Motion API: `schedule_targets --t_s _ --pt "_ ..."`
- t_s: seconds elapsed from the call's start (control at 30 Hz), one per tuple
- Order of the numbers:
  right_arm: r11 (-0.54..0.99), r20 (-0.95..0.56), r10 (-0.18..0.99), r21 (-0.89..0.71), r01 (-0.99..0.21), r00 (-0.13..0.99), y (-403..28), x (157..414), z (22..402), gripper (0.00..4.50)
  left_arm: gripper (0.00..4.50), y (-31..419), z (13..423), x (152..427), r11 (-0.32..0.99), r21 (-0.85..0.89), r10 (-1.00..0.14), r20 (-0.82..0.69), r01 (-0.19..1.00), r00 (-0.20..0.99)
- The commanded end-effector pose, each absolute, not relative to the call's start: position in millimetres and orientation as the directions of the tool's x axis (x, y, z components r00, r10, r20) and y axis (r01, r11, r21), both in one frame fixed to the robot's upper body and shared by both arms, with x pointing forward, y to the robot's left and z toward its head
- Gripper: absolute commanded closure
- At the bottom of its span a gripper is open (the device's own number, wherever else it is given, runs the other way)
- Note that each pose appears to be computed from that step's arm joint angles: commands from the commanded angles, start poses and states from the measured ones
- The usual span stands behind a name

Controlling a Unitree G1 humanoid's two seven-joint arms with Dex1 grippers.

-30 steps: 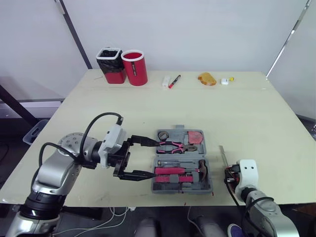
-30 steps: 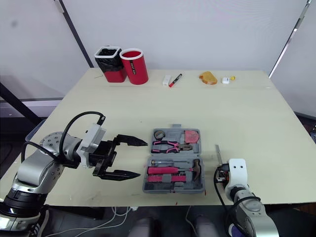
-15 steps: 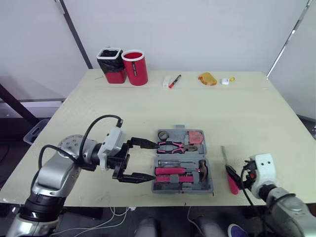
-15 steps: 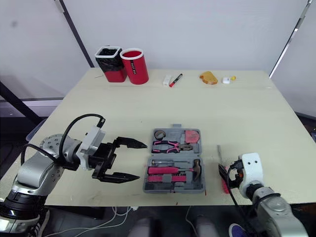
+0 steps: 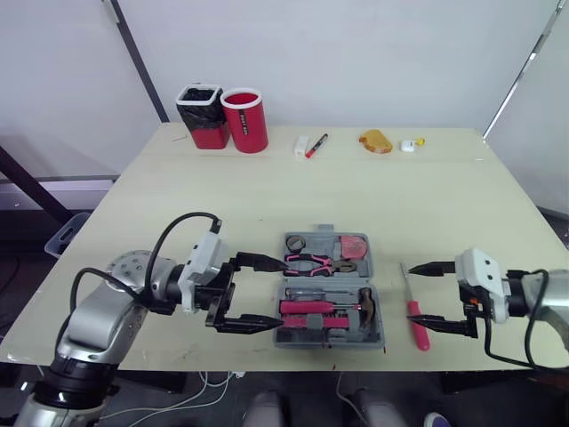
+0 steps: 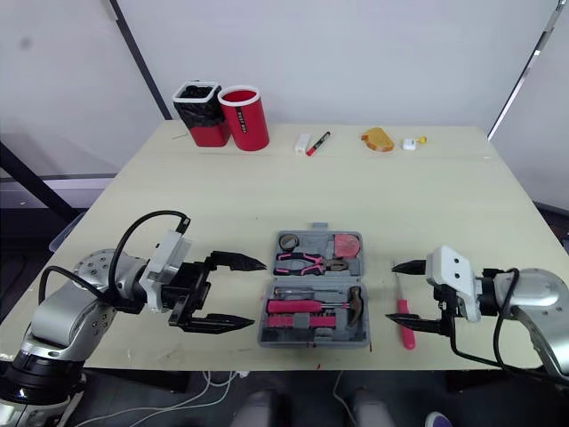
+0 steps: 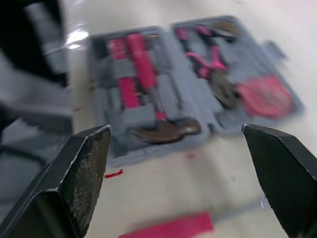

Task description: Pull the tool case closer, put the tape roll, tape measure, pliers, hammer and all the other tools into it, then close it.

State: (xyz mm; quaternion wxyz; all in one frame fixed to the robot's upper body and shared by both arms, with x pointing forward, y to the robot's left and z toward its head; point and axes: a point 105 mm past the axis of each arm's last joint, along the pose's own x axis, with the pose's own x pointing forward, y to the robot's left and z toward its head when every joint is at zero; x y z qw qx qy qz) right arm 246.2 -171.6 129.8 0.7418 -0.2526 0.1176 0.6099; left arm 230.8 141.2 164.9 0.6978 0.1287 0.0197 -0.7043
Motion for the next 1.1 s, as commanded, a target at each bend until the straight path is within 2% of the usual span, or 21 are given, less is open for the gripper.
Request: schedule_targets --t_s 0.03,0.3,0.53,0.73,1.0,1.03,1.1 --pt "-0.072 -0.585 0.804 -0.272 -0.96 0.105 -179.9 250.5 131.4 0.07 0.0 140.2 171.7 230.1 -0.024 0.202 -0.979 -0.203 0.979 0.017" --pt "-0.412 -0.804 0.594 -0.286 -0.865 -0.016 -201.3 276.4 109.9 0.07 0.0 133.0 168.6 225.7 -0.022 0.2 -0.981 -0.194 0.979 0.018" --pt "-0.71 -0.914 0.398 -0.257 -0.655 -0.073 -193.4 296.4 88.4 0.07 0.0 137.8 171.2 220.5 -0.05 0.169 -0.974 -0.225 0.984 -0.01" --pt "-0.814 -0.95 0.301 -0.209 -0.543 -0.086 -185.4 303.1 71.4 0.07 0.0 137.2 170.7 220.3 -0.044 0.164 -0.97 -0.245 0.986 -0.002" --pt "-0.87 -0.971 0.219 -0.147 -0.471 -0.1 -181.7 304.1 50.8 0.07 0.0 134.6 174.9 222.6 -0.017 0.187 -0.971 -0.237 0.982 0.028" --pt "-0.871 -0.971 0.219 -0.148 -0.468 -0.1 -181.1 304.4 49.7 0.56 0.0 134.5 174.9 222.5 -0.016 0.187 -0.971 -0.237 0.982 0.03" --pt "-0.872 -0.97 0.222 -0.153 -0.465 -0.098 -178.7 305.6 48.2 1.1 0.0 134.4 175.3 222.3 -0.016 0.186 -0.971 -0.238 0.982 0.03"
